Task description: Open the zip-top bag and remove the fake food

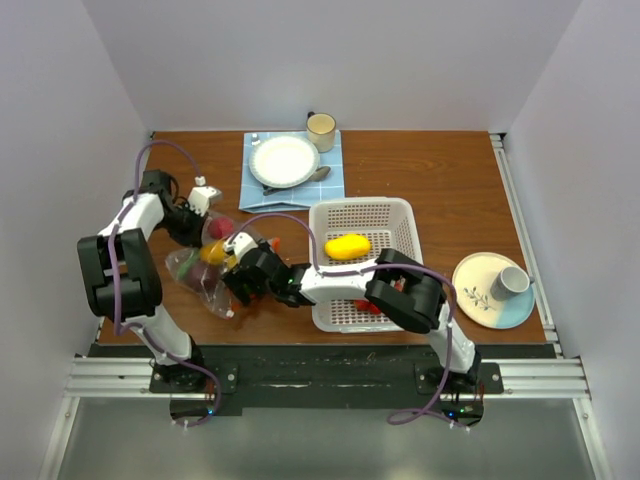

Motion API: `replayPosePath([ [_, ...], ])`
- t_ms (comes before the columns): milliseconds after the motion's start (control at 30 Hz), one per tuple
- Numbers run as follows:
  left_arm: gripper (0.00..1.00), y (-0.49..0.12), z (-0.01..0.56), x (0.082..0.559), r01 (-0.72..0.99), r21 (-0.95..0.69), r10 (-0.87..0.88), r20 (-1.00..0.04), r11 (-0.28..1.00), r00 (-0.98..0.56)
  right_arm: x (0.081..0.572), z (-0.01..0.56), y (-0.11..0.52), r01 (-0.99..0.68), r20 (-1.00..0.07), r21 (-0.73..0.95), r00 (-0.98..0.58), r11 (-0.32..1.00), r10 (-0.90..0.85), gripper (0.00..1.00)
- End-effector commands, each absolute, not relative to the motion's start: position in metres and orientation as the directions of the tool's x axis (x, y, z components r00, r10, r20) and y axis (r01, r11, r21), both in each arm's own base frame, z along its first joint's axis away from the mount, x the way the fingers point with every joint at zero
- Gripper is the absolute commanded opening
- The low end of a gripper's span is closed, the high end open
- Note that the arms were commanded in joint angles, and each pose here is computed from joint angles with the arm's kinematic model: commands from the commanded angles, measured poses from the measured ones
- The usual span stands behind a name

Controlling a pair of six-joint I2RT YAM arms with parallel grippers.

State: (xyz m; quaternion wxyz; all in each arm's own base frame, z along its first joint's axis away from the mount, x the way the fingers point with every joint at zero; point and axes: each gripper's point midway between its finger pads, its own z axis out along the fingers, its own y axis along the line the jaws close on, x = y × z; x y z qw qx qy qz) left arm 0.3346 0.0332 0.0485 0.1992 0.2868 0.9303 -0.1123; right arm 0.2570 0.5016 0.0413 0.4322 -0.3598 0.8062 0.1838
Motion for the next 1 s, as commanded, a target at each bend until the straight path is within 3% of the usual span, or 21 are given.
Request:
replayPosePath([
  [0, 0.0, 0.024, 0.067, 0.328, 0.608, -0.097, 0.505, -0.462, 0.788, -0.729, 0.27, 0.055, 0.51, -0.716, -0.853, 0.071, -0.405, 0.695, -0.33, 0.88],
  [33, 0.0, 0.022, 0.069, 0.328, 0.609, -0.103, 0.504, -0.464, 0.786, -0.729, 0.269, 0.051, 0.507, -0.718, -0.849, 0.075, -0.41, 0.692, -0.334, 0.81],
  [67, 0.0, 0.018, 0.077, 0.329, 0.611, -0.125, 0.493, -0.475, 0.782, -0.729, 0.267, 0.065, 0.505, -0.715, -0.858, 0.096, -0.412, 0.692, -0.307, 0.6],
  [167, 0.0, 0.015, 0.109, 0.342, 0.598, -0.128, 0.463, -0.512, 0.791, -0.723, 0.262, 0.087, 0.492, -0.71, -0.871, 0.112, -0.407, 0.695, -0.275, 0.37],
  [267, 0.0, 0.013, 0.158, 0.358, 0.596, -0.082, 0.453, -0.569, 0.799, -0.686, 0.26, 0.13, 0.472, -0.698, -0.888, 0.081, -0.375, 0.712, -0.267, 0.27],
  [500, 0.0, 0.006, 0.235, 0.362, 0.596, 0.029, 0.455, -0.676, 0.803, -0.58, 0.247, 0.156, 0.424, -0.675, -0.813, -0.008, -0.426, 0.738, -0.398, 0.2],
  [600, 0.0, 0.002, 0.23, 0.354, 0.6, 0.018, 0.454, -0.671, 0.8, -0.586, 0.24, 0.155, 0.397, -0.65, -0.754, -0.061, -0.468, 0.757, -0.462, 0.16],
  [800, 0.0, -0.013, 0.21, 0.343, 0.62, -0.002, 0.471, -0.648, 0.785, -0.599, 0.227, 0.157, 0.323, -0.607, -0.665, -0.141, -0.527, 0.782, -0.529, 0.17],
  [967, 0.0, -0.026, 0.201, 0.344, 0.634, -0.024, 0.476, -0.639, 0.773, -0.604, 0.237, 0.179, 0.264, -0.473, -0.688, -0.184, -0.565, 0.862, -0.456, 0.17],
])
